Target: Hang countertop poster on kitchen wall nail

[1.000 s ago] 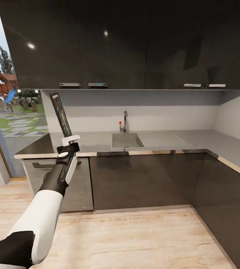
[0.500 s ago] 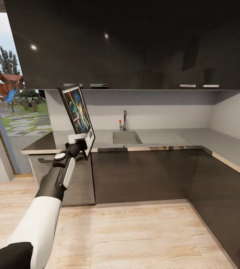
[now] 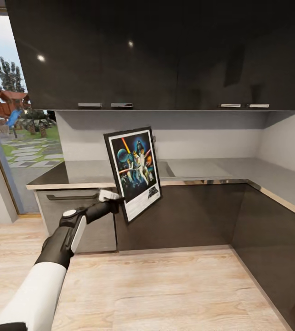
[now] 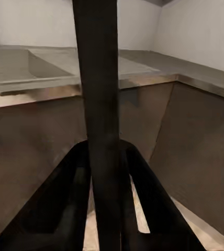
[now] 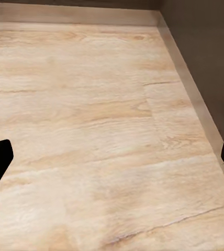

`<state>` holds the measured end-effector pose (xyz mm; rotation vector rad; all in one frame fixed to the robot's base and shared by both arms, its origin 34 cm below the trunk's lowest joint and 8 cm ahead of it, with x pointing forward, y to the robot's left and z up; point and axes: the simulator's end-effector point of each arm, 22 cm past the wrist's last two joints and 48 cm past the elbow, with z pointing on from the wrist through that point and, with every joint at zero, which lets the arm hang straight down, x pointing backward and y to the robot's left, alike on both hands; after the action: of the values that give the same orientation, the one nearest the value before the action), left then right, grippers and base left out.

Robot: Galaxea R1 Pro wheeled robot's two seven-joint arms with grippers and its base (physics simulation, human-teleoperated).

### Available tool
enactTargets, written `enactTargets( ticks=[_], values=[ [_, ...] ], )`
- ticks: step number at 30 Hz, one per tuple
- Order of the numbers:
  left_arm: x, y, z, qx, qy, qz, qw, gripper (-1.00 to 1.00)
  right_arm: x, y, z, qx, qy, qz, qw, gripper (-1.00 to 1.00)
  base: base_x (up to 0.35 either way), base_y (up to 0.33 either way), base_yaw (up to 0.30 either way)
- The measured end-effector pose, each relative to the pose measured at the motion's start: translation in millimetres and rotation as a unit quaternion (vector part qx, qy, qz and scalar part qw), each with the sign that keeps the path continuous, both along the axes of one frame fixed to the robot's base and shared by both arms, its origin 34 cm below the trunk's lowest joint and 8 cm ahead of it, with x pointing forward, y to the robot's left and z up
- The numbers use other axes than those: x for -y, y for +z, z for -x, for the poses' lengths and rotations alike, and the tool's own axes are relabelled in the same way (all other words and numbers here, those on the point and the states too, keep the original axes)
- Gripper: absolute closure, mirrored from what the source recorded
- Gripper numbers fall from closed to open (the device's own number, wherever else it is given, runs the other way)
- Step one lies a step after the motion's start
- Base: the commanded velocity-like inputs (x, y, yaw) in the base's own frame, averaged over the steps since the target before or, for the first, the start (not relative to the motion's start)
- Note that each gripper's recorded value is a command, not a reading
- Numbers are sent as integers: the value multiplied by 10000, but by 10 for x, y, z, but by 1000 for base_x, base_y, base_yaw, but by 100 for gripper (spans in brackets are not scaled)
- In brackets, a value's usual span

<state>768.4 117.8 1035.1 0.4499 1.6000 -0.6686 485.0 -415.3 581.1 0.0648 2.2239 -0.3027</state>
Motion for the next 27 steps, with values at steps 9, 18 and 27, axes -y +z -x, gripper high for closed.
enactTargets(
  ticks=[9, 18, 27],
  values=[
    [362, -470, 623, -509, -1801, 171, 9822, 100, -298, 718, -697, 698, 1550, -169, 9853, -100, 0, 0, 0],
    [481, -802, 855, -823, -2317, 251, 9690, 100, -580, 1634, -1124, 318, 3620, -1294, 9226, -100, 0, 0, 0],
    [516, -776, 1159, -867, -3007, 419, 9488, 100, -551, 2160, -1138, 361, 4420, -1556, 8827, -100, 0, 0, 0]
  ],
)
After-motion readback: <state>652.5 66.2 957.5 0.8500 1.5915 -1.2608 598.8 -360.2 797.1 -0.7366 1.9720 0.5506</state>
